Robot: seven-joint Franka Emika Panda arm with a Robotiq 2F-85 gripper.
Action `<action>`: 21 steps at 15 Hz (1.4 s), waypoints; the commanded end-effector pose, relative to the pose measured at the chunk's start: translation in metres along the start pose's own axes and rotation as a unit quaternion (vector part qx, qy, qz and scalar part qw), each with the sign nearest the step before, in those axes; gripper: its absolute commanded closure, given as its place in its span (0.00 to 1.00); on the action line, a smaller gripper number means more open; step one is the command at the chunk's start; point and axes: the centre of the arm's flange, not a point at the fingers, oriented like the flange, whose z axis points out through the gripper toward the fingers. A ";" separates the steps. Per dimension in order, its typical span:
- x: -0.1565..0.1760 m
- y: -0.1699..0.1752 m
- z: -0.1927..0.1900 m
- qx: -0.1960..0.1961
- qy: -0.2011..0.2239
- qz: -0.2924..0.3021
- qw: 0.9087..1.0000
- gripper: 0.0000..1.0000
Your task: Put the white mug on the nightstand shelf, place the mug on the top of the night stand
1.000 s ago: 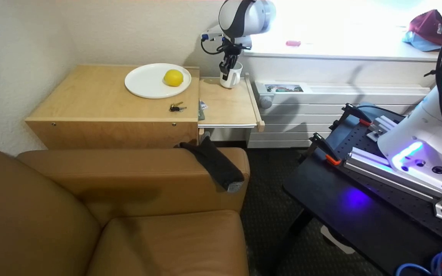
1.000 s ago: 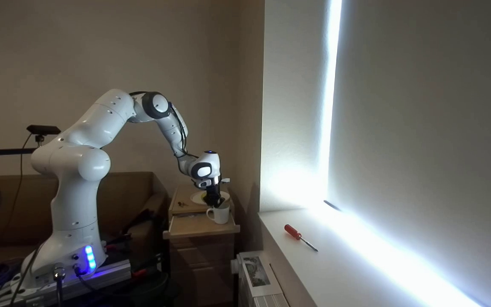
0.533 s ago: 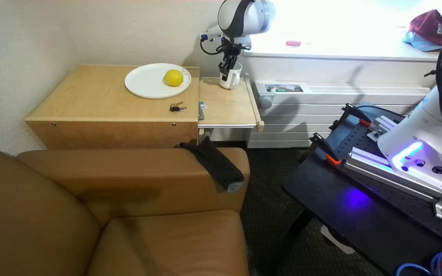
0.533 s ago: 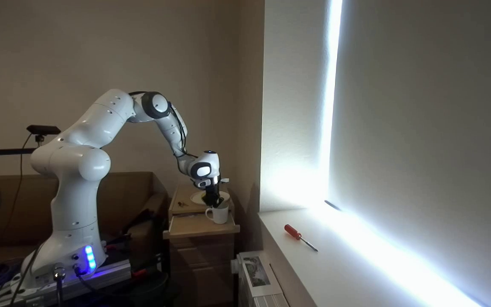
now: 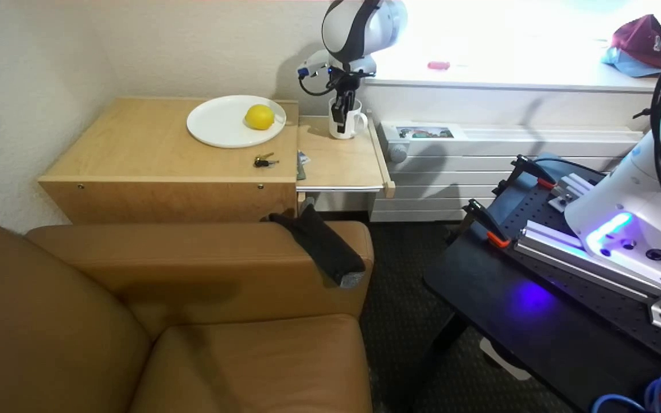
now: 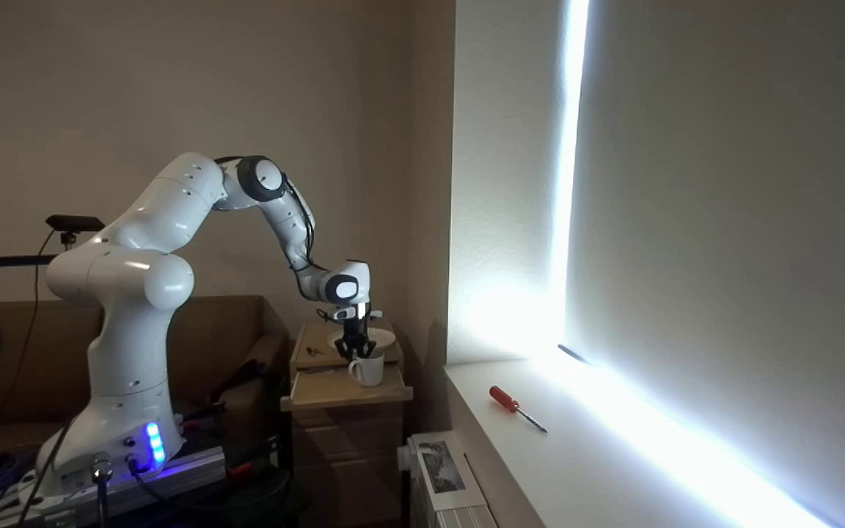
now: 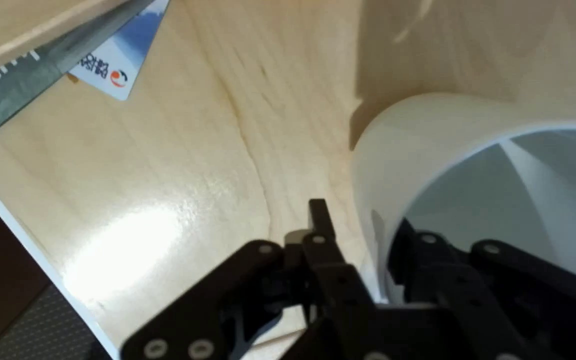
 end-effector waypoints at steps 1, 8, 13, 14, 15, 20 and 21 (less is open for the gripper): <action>0.004 0.008 -0.035 0.017 0.011 -0.030 0.999 0.38; 0.000 0.003 -0.131 0.064 -0.049 -0.040 0.996 0.00; -0.017 0.003 -0.168 0.078 -0.085 -0.055 0.992 0.00; -0.015 0.007 -0.179 0.076 -0.093 -0.058 0.991 0.00; -0.012 0.009 -0.185 0.075 -0.096 -0.060 0.991 0.00; -0.007 0.010 -0.179 0.072 -0.090 -0.060 0.992 0.00; -0.007 0.010 -0.179 0.072 -0.090 -0.060 0.992 0.00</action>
